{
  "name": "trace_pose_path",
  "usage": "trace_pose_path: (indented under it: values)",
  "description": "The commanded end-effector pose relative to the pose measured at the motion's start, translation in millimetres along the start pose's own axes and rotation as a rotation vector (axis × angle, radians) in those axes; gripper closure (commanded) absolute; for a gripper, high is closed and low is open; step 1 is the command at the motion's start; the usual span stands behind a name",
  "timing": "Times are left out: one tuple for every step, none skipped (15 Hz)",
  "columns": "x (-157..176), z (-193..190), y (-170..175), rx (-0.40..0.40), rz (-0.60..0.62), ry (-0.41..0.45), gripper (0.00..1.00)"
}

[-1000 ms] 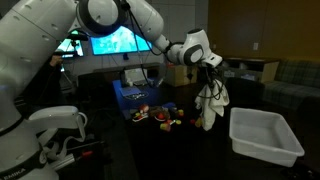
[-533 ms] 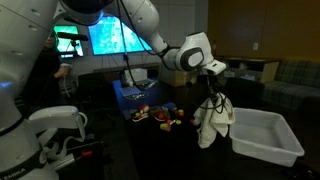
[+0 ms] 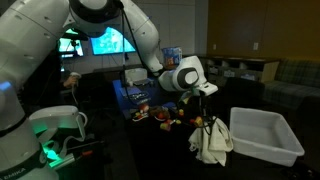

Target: Use the towel to sweep the things on the table to the left and then put the towel in the white bin

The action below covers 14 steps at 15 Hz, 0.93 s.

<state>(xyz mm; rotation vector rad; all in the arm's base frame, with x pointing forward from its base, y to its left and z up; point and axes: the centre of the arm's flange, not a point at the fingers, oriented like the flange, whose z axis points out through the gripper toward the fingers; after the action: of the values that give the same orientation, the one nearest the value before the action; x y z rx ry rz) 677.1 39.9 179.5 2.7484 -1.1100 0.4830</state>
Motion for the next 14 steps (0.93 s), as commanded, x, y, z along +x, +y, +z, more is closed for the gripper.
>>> trace_pose_path:
  values:
    - [-5.7, 23.6, -18.9, -0.033, 0.037, 0.008, 0.91]
    - [-8.0, 30.5, -23.1, -0.035, 0.043, 0.004, 0.91]
    - [-9.4, 35.7, -27.7, -0.038, 0.047, 0.001, 0.91]
    - [-10.6, 39.6, -31.0, -0.04, 0.048, -0.002, 0.91]
    - [-11.5, 44.6, -36.7, -0.04, 0.049, -0.003, 0.91]
    - [-11.7, 46.5, -40.5, -0.042, 0.049, -0.006, 0.91]
    - [-11.4, 47.7, -45.4, -0.041, 0.049, -0.009, 0.91]
    - [-11.6, 49.7, -50.5, -0.042, 0.049, -0.007, 0.91]
    - [-11.3, 50.1, -55.2, -0.041, 0.048, -0.008, 0.91]
    - [-11.3, 49.4, -59.8, -0.038, 0.047, -0.009, 0.91]
    - [-11.8, 49.8, -64.9, -0.035, 0.045, -0.01, 0.91]
    - [-13.1, 49.6, -71.0, -0.029, 0.041, -0.013, 0.91]
    - [-14.4, 50.0, -78.0, -0.023, 0.037, -0.013, 0.91]
    - [-16.5, 50.5, -85.3, -0.018, 0.031, -0.015, 0.91]
